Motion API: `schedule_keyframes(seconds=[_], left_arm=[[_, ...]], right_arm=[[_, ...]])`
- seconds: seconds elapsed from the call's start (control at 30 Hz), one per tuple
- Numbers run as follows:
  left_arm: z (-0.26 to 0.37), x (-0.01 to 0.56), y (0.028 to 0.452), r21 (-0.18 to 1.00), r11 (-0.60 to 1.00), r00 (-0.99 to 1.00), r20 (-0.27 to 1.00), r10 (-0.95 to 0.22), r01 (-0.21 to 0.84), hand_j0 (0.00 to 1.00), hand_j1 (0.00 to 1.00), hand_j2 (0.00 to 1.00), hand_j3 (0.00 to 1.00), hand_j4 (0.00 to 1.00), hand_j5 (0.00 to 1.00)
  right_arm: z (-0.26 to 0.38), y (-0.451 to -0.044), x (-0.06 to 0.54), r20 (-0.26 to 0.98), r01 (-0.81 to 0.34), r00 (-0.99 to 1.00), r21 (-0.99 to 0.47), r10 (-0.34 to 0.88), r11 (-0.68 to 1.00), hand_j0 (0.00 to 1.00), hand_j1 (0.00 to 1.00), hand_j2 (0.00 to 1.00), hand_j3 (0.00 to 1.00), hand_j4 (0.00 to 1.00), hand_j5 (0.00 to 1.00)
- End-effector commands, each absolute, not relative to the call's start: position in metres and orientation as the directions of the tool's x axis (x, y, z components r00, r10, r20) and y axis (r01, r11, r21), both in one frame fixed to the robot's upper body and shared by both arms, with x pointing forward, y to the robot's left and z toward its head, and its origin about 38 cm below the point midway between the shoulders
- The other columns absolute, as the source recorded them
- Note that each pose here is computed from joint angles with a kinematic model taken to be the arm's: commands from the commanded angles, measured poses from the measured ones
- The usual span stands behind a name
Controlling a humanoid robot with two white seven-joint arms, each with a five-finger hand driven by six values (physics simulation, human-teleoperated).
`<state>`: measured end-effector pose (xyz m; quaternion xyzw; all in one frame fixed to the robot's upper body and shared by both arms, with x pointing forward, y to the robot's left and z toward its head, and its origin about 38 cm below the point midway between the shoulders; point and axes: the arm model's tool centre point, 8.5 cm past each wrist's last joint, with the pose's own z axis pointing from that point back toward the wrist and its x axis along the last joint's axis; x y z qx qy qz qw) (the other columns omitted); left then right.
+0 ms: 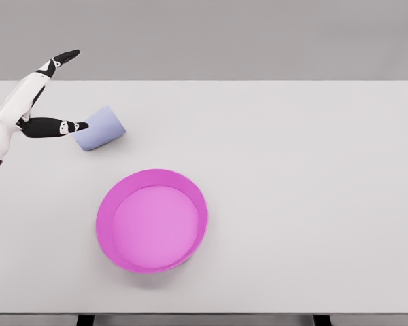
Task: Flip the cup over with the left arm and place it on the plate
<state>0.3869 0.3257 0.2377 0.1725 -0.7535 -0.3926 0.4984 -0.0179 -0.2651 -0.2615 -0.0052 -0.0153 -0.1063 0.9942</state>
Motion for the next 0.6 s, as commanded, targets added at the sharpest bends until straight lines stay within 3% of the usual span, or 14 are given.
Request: schedule_keyframes(seconds=[0.0, 0.57], left_arm=[[0.238, 0.387, 0.326, 0.764, 0.631, -0.444, 0.615, -0.652, 0.131, 1.00, 1.00, 1.00, 1.00, 1.00, 1.00], [0.237, 0.383, 0.334, 0.805, 0.575, -0.436, 0.574, -0.693, 0.147, 1.00, 1.00, 1.00, 1.00, 1.00, 1.00]], right_arm=[[-0.262, -0.265, -0.018, 0.032, 0.214, 0.976, -0.006, -0.214, 0.977, 1.00, 1.00, 1.00, 1.00, 1.00, 1.00], [-0.262, -0.265, -0.018, 0.031, 0.210, 0.977, -0.008, -0.209, 0.978, 1.00, 1.00, 1.00, 1.00, 1.00, 1.00]])
